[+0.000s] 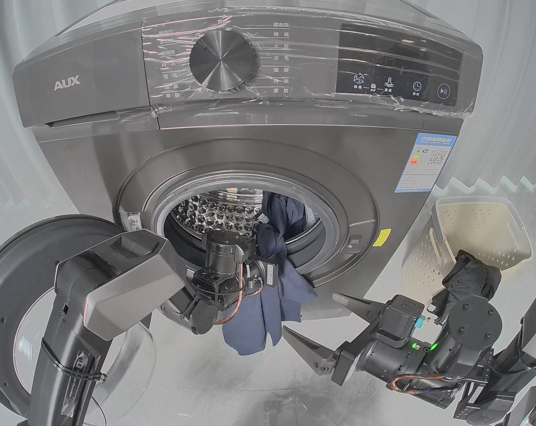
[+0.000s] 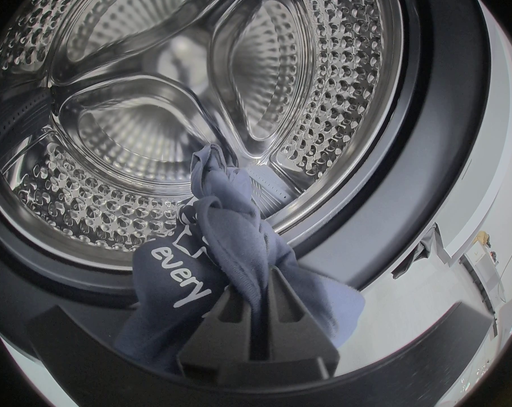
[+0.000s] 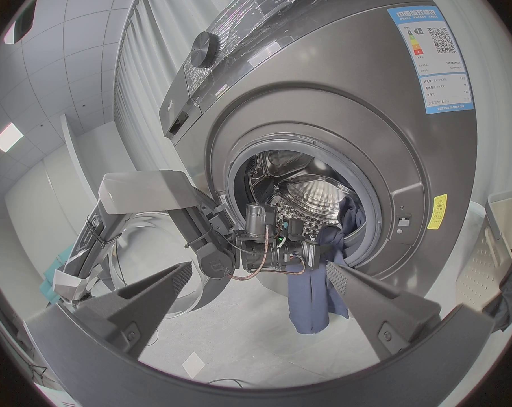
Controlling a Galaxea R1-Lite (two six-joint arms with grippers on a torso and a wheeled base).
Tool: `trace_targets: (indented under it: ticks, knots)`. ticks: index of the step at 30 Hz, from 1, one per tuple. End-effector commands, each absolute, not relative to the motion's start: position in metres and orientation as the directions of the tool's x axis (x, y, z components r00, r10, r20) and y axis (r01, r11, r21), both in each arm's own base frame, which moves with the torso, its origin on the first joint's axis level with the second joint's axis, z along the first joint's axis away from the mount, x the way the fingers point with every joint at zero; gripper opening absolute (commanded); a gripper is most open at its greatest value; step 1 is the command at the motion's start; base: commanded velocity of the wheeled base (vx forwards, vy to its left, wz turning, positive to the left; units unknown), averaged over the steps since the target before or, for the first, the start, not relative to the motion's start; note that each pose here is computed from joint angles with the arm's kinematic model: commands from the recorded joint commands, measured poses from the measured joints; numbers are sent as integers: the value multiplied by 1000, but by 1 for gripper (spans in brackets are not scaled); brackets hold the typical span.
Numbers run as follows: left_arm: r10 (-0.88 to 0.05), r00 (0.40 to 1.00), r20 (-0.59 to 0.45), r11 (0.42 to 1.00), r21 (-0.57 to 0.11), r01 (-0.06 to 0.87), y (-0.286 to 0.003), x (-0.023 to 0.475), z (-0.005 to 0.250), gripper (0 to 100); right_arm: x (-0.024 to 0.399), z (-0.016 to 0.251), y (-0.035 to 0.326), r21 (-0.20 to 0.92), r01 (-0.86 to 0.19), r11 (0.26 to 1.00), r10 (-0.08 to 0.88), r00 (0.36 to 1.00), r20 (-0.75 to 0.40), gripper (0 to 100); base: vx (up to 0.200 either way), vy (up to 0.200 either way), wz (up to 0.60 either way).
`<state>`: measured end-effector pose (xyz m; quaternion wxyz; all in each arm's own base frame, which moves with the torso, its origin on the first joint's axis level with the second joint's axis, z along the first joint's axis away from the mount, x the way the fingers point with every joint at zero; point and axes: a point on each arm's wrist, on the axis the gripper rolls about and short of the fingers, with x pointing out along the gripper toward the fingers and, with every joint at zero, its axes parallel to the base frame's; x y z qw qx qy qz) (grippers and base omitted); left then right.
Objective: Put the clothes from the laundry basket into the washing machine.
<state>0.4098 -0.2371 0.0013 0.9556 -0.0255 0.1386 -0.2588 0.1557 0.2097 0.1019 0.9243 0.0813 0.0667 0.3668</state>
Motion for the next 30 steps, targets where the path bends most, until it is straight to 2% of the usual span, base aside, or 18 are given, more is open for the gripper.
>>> trace_targets:
  ticks: [1, 5, 11, 17, 23, 24, 30]
  knots:
    - [-507, 842, -183, 862, -127, 491, -236, 410, 24, 0, 155, 102, 211, 200, -669, 716, 691, 720, -63, 100, 0, 0, 0]
    - [-495, 858, -138, 868, -127, 480, -235, 414, 32, 0, 155, 102, 211, 200, -672, 713, 693, 718, -62, 100, 0, 0, 0]
    - [-423, 906, 0, 898, -132, 420, -228, 442, 53, 0, 155, 102, 212, 200, -672, 713, 694, 718, -60, 100, 0, 0, 0]
    - [-370, 923, 104, 913, -140, 382, -226, 467, 68, 0, 155, 103, 212, 200, -672, 713, 694, 718, -59, 100, 0, 0, 0]
    - [-351, 929, 116, 919, -150, 366, -226, 473, 66, 0, 156, 103, 212, 200, -671, 714, 693, 719, -59, 100, 0, 0, 0]
    - [-354, 928, 113, 916, -157, 369, -227, 471, 66, 100, 156, 103, 212, 200, -671, 714, 693, 719, -59, 100, 0, 0, 0]
    - [-372, 926, 67, 908, -179, 378, -230, 459, 63, 100, 155, 103, 212, 200, -672, 713, 694, 718, -59, 100, 0, 0, 0]
